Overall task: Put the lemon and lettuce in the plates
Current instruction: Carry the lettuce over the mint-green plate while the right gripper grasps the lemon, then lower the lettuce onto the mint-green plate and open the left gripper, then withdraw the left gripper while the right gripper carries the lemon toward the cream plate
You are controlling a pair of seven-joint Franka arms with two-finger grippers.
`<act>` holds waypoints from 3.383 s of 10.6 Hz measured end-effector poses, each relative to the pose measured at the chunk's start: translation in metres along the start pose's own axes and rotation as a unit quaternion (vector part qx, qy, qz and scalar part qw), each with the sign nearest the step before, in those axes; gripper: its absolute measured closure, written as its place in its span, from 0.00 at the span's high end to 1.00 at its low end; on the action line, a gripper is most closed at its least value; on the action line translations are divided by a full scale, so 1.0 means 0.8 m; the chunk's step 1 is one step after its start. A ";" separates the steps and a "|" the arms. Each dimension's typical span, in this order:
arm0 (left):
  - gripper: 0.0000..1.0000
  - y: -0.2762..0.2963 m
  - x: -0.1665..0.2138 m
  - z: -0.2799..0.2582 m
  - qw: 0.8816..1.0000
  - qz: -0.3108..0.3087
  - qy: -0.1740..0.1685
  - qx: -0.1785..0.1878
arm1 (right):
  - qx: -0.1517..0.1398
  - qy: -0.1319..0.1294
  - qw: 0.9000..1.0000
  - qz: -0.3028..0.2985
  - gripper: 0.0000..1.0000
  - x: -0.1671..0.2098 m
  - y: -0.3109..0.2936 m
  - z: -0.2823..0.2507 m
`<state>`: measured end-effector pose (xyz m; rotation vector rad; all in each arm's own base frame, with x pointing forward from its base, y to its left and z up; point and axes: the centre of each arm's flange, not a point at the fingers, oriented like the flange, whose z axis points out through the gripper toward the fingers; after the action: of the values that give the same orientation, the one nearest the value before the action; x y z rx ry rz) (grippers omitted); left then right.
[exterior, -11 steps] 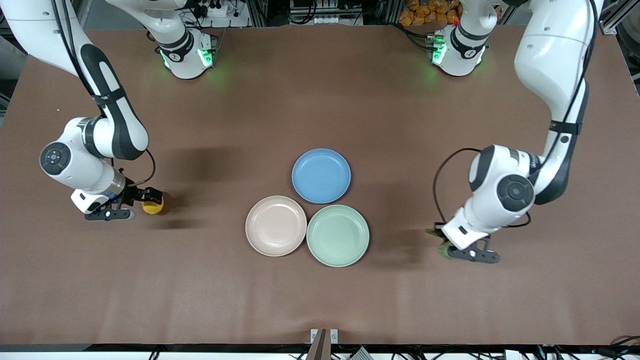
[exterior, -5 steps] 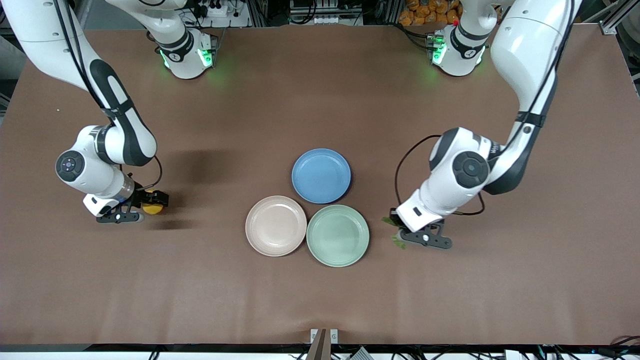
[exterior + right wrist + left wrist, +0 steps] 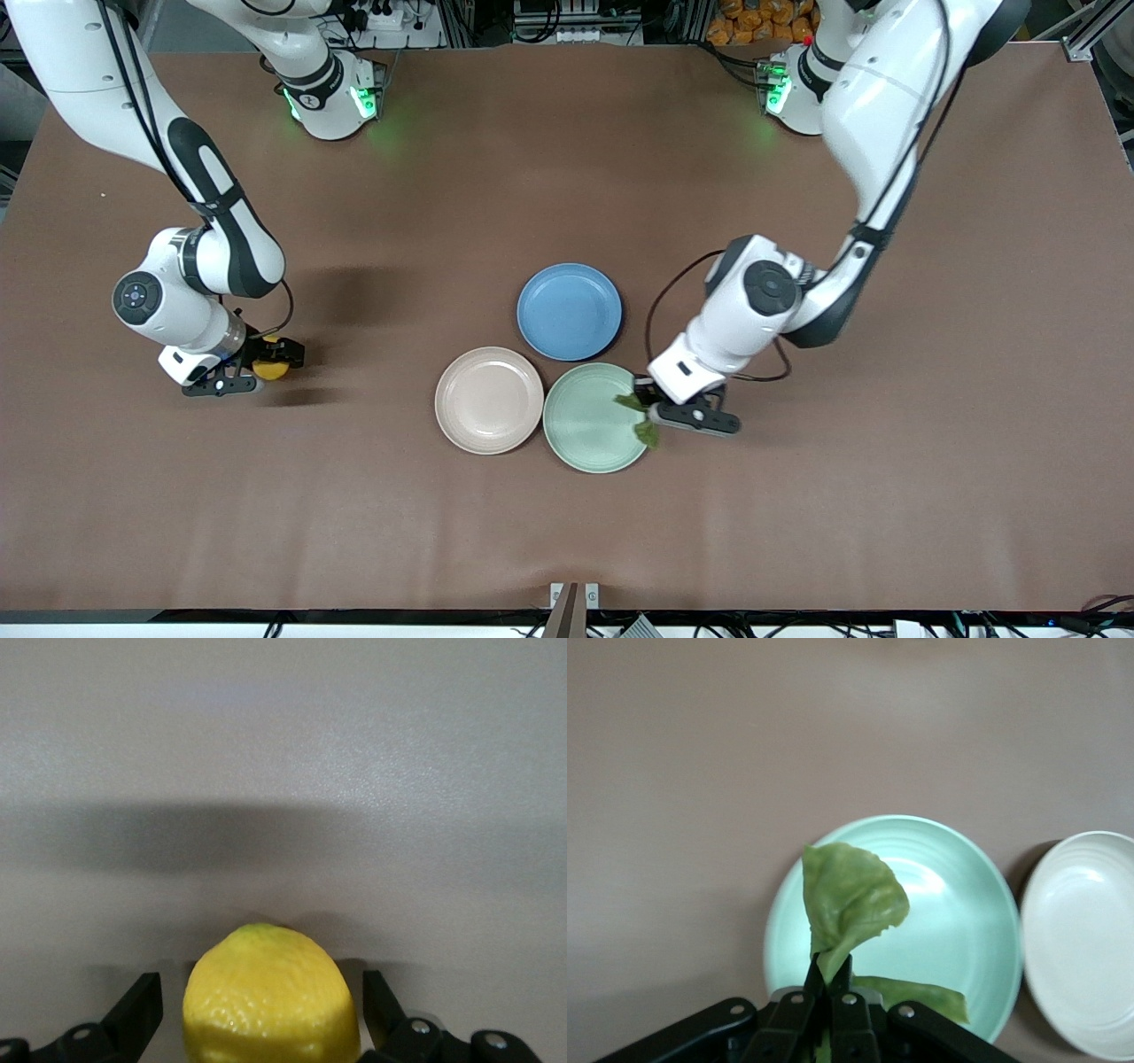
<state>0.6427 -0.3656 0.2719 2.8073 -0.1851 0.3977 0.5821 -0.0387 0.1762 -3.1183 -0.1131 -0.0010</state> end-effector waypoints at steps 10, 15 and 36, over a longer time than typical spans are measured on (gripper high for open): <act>0.73 0.041 -0.023 0.048 0.999 -0.029 0.035 -0.027 | -0.001 -0.001 1.000 -0.013 0.95 -0.004 0.012 0.009; 1.00 -0.001 0.040 -0.073 0.998 -0.051 0.031 0.017 | 0.000 -0.001 1.000 -0.015 0.62 -0.004 0.009 0.010; 1.00 -0.142 -0.045 -0.552 0.977 -0.099 -0.082 0.169 | 0.121 0.005 0.993 -0.010 0.62 0.075 -0.328 -0.080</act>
<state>0.5163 -0.1184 0.6352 3.1550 0.1419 0.1619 0.6228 0.2255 0.2458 -2.8736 -0.1341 -0.0037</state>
